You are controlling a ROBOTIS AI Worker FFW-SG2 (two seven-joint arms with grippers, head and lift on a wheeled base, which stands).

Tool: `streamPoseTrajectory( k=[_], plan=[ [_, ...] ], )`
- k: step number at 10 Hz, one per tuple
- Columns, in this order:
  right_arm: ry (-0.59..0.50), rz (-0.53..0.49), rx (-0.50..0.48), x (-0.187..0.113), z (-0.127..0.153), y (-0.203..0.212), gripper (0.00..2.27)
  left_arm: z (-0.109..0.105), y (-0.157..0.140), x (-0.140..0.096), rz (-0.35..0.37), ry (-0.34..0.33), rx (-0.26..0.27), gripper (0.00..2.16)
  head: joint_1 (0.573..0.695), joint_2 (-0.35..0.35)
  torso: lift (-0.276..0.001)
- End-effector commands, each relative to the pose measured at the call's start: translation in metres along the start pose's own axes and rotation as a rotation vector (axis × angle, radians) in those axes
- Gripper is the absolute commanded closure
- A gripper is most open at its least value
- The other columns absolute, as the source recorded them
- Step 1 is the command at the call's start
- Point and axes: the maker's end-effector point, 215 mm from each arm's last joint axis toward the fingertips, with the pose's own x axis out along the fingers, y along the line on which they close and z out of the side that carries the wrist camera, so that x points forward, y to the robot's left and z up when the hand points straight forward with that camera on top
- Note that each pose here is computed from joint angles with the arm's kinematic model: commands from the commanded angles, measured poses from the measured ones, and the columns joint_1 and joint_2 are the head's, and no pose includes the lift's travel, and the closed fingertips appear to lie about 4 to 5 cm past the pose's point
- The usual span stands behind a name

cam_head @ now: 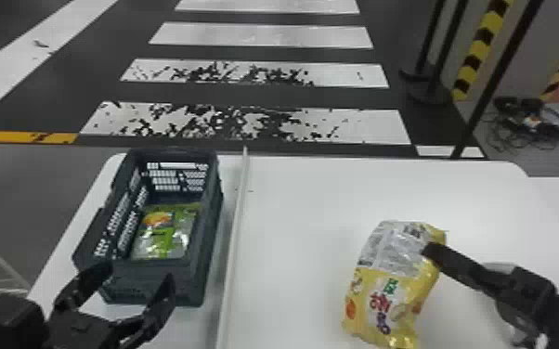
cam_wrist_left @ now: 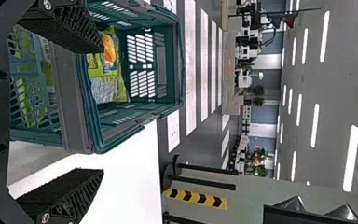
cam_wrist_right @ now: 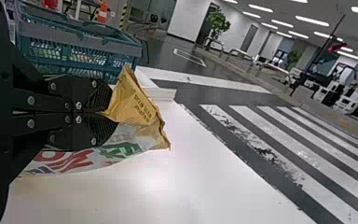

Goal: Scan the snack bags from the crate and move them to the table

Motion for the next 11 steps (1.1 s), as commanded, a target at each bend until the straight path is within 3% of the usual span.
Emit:
streamPoseTrajectory(
  k=[1,4,5,6,7,8,11],
  plan=[
    [0.117,-0.065,0.017,0.001,-0.014,-0.033,2.14,0.0,0.0,0.001,0.0,-0.001,-0.001,0.08,0.695,-0.003,-0.095],
    [0.208,-0.138,0.009,-0.008,-0.006,-0.072,2.14,0.001,0.002,0.001,0.001,-0.001,0.008,0.08,0.695,-0.028,-0.095],
    [0.21,-0.136,0.0,-0.007,-0.001,-0.075,2.02,0.002,0.001,0.0,0.0,-0.004,0.01,0.08,0.695,-0.045,-0.095],
    [0.217,-0.138,-0.004,-0.006,0.008,-0.078,1.67,0.004,0.0,-0.001,-0.001,-0.006,0.011,0.08,0.695,-0.056,-0.095],
    [0.23,-0.127,-0.015,-0.004,0.017,-0.077,0.7,0.004,-0.002,-0.003,-0.004,-0.002,0.014,0.08,0.695,-0.065,-0.095],
    [0.234,-0.125,-0.043,-0.002,0.025,-0.075,0.0,0.005,-0.003,-0.005,-0.005,-0.004,0.02,0.08,0.695,-0.075,-0.095],
    [0.251,-0.14,-0.094,0.001,0.033,-0.075,0.0,0.007,-0.005,-0.011,-0.004,-0.002,0.029,0.08,0.695,-0.092,-0.095]
  ],
)
